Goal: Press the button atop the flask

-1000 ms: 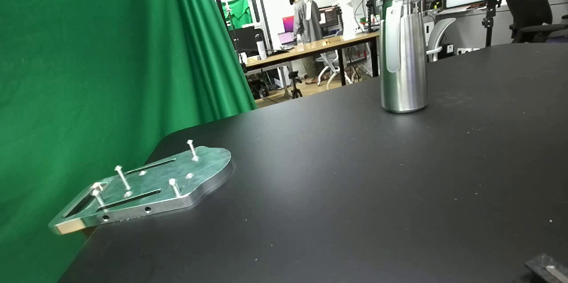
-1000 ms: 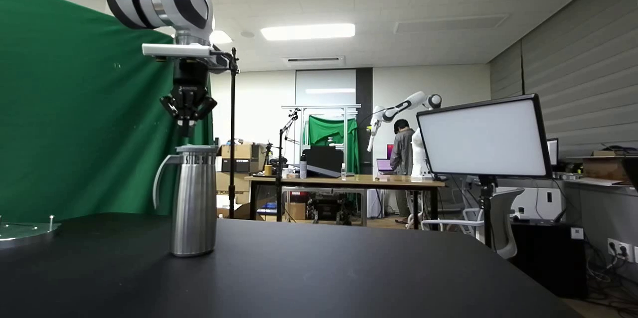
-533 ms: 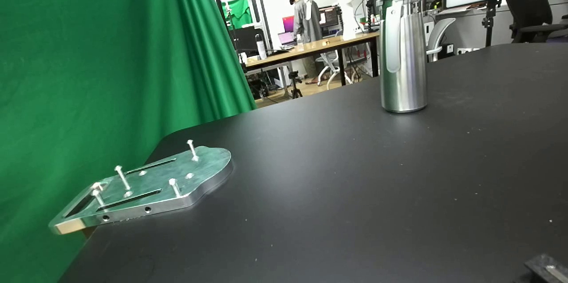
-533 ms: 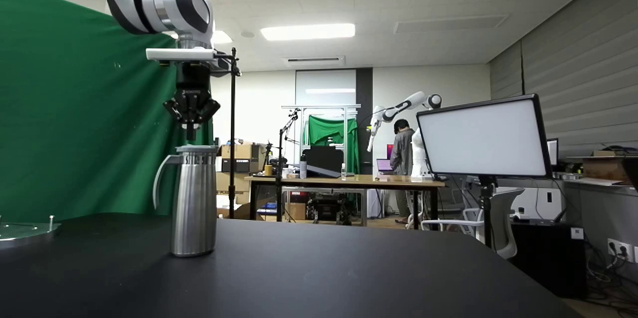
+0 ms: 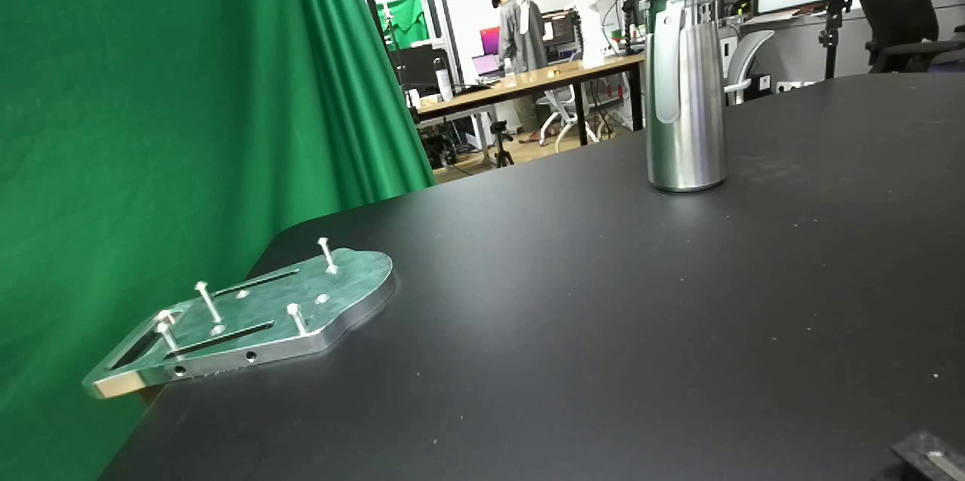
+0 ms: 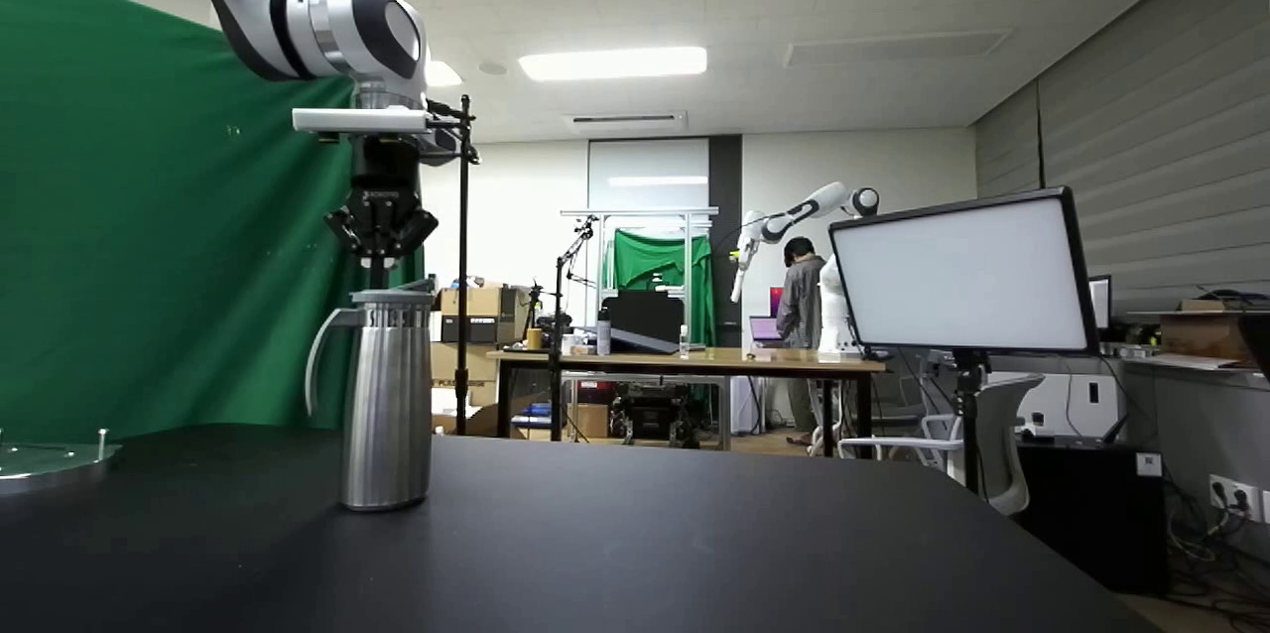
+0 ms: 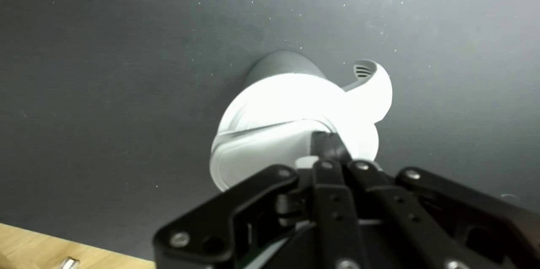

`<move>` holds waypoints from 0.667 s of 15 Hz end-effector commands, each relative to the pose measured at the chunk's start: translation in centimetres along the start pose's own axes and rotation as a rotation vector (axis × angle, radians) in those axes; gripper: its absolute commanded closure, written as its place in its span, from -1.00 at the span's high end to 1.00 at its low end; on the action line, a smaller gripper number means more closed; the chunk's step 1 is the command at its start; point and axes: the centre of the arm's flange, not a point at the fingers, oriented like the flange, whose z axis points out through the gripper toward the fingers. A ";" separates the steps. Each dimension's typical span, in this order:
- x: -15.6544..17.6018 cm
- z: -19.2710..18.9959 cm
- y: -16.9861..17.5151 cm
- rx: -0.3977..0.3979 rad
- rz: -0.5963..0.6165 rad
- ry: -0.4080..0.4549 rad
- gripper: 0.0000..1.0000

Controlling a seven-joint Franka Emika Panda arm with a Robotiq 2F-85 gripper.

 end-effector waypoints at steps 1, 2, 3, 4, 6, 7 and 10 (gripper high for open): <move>0.7 0.3 0.4 -0.006 0.021 -0.026 -1.00; 0.7 -0.1 0.4 -0.003 0.018 -0.022 -1.00; 0.7 -0.7 0.3 -0.003 0.016 -0.016 -1.00; 0.6 -1.6 0.2 -0.002 0.013 -0.008 -1.00; 0.3 -3.2 0.2 0.001 0.006 -0.019 -1.00; 0.2 -3.8 0.2 0.003 0.003 -0.025 -1.00; -0.8 -5.8 0.3 -0.008 0.006 -0.041 -0.48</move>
